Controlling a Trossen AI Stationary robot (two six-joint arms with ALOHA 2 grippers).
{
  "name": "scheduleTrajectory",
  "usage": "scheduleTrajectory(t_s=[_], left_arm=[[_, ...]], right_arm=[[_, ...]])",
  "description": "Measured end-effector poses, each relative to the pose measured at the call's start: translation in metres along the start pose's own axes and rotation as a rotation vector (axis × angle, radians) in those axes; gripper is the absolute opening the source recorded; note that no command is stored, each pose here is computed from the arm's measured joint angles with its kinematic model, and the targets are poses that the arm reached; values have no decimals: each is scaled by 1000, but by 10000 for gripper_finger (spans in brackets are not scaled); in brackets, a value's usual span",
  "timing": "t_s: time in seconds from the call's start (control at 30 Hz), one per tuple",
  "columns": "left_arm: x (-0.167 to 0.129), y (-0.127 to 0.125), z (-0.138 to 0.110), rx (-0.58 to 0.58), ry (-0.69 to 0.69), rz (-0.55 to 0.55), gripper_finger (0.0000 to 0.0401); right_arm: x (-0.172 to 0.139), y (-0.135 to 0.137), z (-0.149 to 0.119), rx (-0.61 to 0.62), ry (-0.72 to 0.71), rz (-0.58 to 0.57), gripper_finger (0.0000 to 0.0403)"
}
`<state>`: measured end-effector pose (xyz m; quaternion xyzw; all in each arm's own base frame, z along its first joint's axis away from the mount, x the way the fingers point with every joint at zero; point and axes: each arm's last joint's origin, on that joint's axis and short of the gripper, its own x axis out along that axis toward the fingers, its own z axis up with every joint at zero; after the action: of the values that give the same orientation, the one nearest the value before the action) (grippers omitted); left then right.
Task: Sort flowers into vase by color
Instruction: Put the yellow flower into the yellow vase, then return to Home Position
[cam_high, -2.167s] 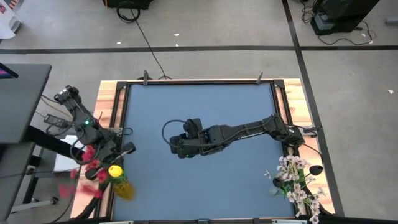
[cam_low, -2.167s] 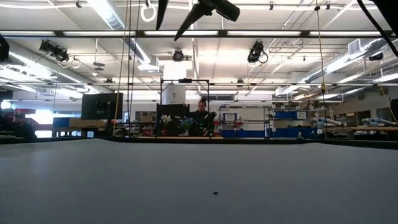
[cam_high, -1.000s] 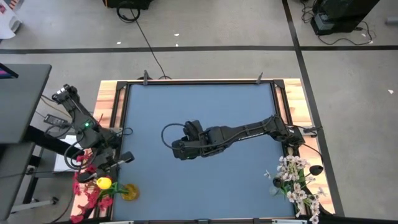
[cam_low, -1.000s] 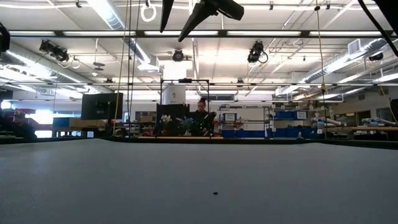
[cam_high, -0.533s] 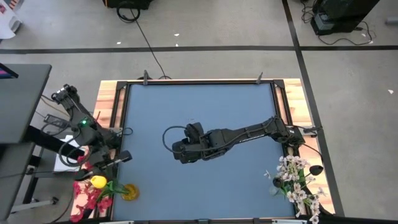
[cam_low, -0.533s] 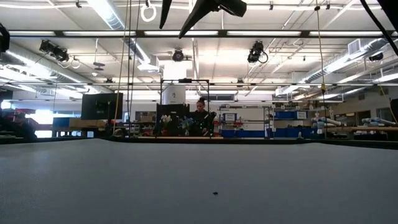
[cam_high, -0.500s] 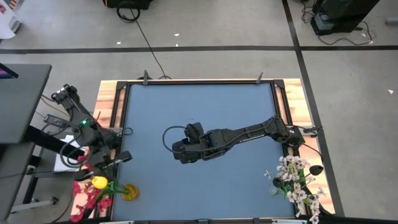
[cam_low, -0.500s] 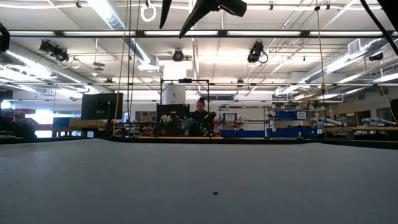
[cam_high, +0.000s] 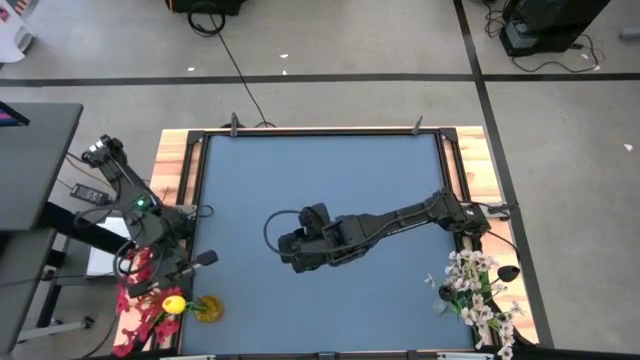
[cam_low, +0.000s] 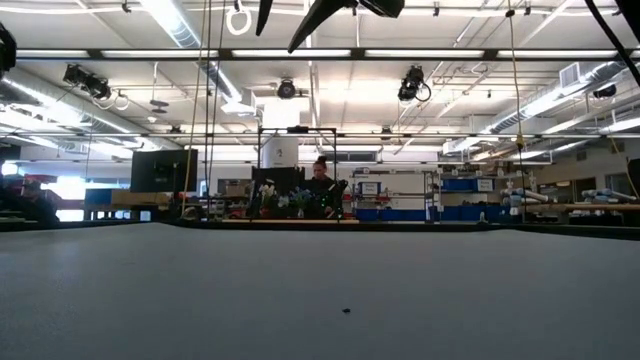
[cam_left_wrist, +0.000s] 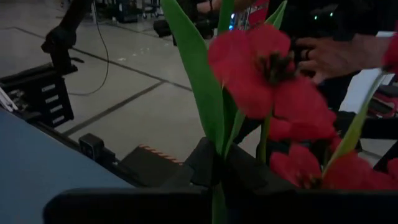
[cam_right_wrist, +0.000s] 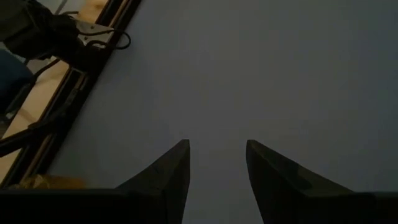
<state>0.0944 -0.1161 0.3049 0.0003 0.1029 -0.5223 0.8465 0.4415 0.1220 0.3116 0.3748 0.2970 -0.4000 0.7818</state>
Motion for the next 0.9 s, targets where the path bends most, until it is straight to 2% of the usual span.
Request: scheduleTrajectory(t_s=[0.13,0.3,0.43,0.53,0.73,0.9], left_arm=[[3,1,-2,-8,16,1,56],[3,1,-1,-29,17,2,132],[-1,-1,9,-11,5,-7,197],[-4,-2,15,-4,13,-8,231],[-16,-7,35,-6,28,-4,251],[-34,-10,61,-19,18,106,245]], right_arm=[[-1,0,-2,-1,4,2,165],[-2,0,-3,-4,11,4,166],[-3,1,-5,0,13,5,166],[-5,0,-8,-2,16,1,166],[-7,1,-12,-7,20,7,166],[-8,1,-14,-4,21,9,166]])
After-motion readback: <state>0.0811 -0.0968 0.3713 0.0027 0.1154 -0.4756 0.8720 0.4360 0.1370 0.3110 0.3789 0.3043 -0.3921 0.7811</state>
